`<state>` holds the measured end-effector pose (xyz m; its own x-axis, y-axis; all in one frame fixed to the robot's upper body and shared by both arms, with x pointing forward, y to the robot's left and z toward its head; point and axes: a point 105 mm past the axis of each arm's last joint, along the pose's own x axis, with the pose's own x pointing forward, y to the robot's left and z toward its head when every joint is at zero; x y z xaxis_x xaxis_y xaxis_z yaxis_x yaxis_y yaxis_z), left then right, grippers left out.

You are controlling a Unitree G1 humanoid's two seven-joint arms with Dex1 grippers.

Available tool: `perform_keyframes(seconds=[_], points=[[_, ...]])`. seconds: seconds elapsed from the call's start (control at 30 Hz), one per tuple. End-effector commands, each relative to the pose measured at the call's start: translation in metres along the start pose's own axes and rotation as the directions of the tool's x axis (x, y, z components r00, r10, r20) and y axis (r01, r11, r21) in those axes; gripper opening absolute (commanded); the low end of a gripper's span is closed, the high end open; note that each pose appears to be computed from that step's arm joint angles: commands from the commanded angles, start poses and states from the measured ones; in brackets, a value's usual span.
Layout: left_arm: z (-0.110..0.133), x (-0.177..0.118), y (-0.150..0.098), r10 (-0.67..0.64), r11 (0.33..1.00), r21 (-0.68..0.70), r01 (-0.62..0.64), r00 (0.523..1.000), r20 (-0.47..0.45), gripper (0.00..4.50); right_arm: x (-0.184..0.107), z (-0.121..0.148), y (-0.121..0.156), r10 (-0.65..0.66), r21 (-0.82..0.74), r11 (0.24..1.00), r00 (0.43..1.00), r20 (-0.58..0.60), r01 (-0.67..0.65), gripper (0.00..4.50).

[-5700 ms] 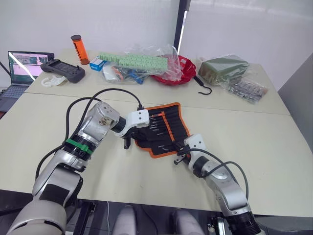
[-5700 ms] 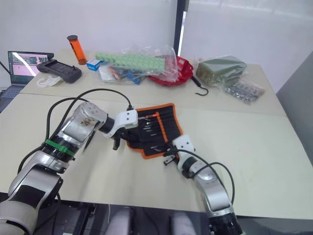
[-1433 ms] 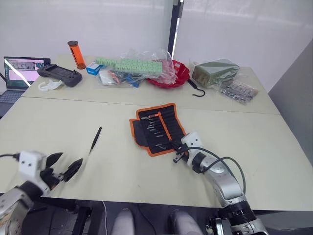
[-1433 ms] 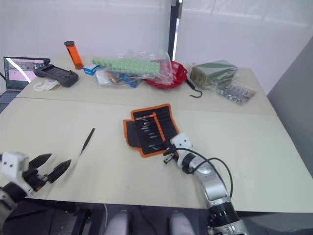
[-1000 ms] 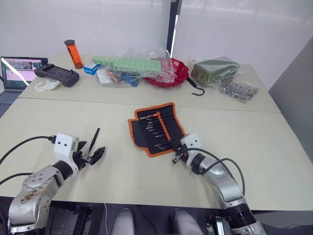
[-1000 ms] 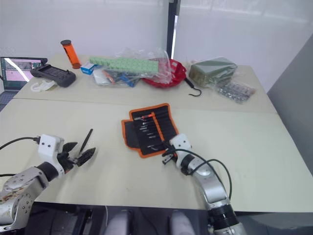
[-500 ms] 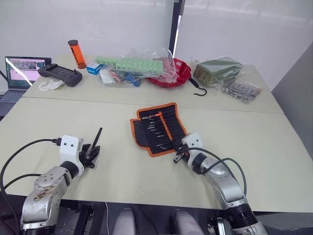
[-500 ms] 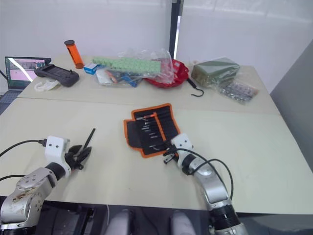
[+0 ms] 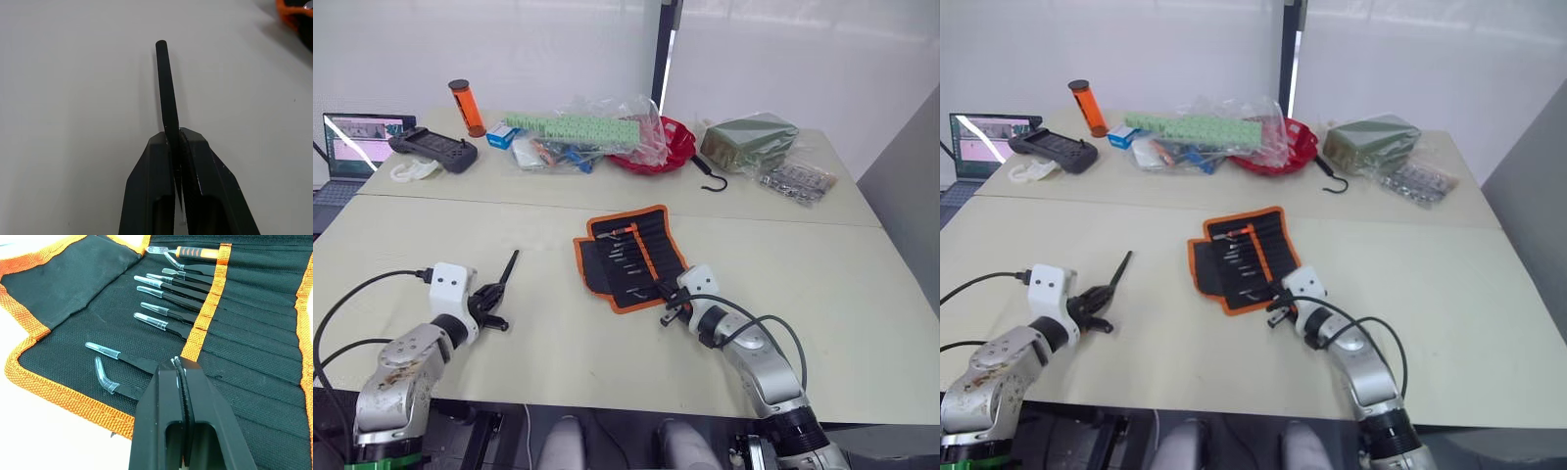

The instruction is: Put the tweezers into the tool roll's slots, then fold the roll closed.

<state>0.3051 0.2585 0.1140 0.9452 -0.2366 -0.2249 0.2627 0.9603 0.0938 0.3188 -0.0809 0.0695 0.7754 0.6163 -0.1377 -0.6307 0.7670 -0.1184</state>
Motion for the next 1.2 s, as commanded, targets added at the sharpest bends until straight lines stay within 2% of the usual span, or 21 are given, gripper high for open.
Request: perform_keyframes(seconds=[0.03,0.1,0.2,0.3,0.37,0.5,0.6,0.7,0.83,1.0,1.07,1.2], points=[[0.041,0.004,-0.006,-0.088,0.994,0.067,0.08,0.989,0.121,0.04,-0.004,-0.016,-0.004,-0.037,0.014,0.999,0.997,-0.063,0.038,0.0],[0.056,0.01,-0.016,-0.175,0.984,0.071,0.166,0.974,0.147,0.04,-0.006,-0.017,-0.003,-0.037,0.022,0.999,0.997,-0.061,0.038,0.0],[0.068,0.015,-0.036,-0.307,0.949,0.123,0.292,0.943,0.132,0.04,-0.007,-0.016,-0.003,-0.049,0.026,0.998,0.997,-0.054,0.05,0.0],[0.088,0.021,-0.069,-0.496,0.862,0.183,0.473,0.861,0.111,0.04,-0.011,-0.008,-0.006,-0.088,0.014,0.996,0.996,-0.019,0.088,0.0],[0.09,0.024,-0.086,-0.592,0.79,0.226,0.57,0.804,0.042,0.04,-0.013,-0.007,-0.008,-0.112,0.013,0.994,0.994,-0.014,0.112,0.0],[0.081,0.027,-0.107,-0.7,0.64,0.313,0.702,0.701,-0.141,0.04,-0.018,-0.007,-0.006,-0.131,0.016,0.991,0.991,-0.018,0.132,0.0],[0.078,0.036,-0.112,-0.719,0.562,0.34,0.754,0.649,-0.25,0.04,-0.018,-0.012,0.0,-0.122,0.025,0.992,0.992,-0.041,0.123,0.0],[0.079,0.047,-0.117,-0.72,0.513,0.35,0.784,0.615,-0.321,0.04,-0.018,-0.016,0.002,-0.124,0.027,0.992,0.991,-0.055,0.126,0.0],[0.084,0.059,-0.128,-0.727,0.453,0.353,0.819,0.568,-0.385,0.04,-0.019,-0.017,0.001,-0.149,0.032,0.988,0.987,-0.059,0.151,0.0],[0.079,0.067,-0.144,-0.726,0.368,0.34,0.865,0.496,-0.477,0.04,-0.021,-0.017,0.0,-0.169,0.036,0.985,0.984,-0.061,0.171,0.0],[0.079,0.07,-0.15,-0.726,0.353,0.334,0.874,0.481,-0.491,0.04,-0.022,-0.017,0.0,-0.176,0.037,0.983,0.983,-0.061,0.178,0.0],[0.072,0.077,-0.152,-0.7,0.352,0.332,0.875,0.482,-0.527,0.04,-0.025,-0.017,0.0,-0.192,0.038,0.98,0.98,-0.06,0.194,0.0]])
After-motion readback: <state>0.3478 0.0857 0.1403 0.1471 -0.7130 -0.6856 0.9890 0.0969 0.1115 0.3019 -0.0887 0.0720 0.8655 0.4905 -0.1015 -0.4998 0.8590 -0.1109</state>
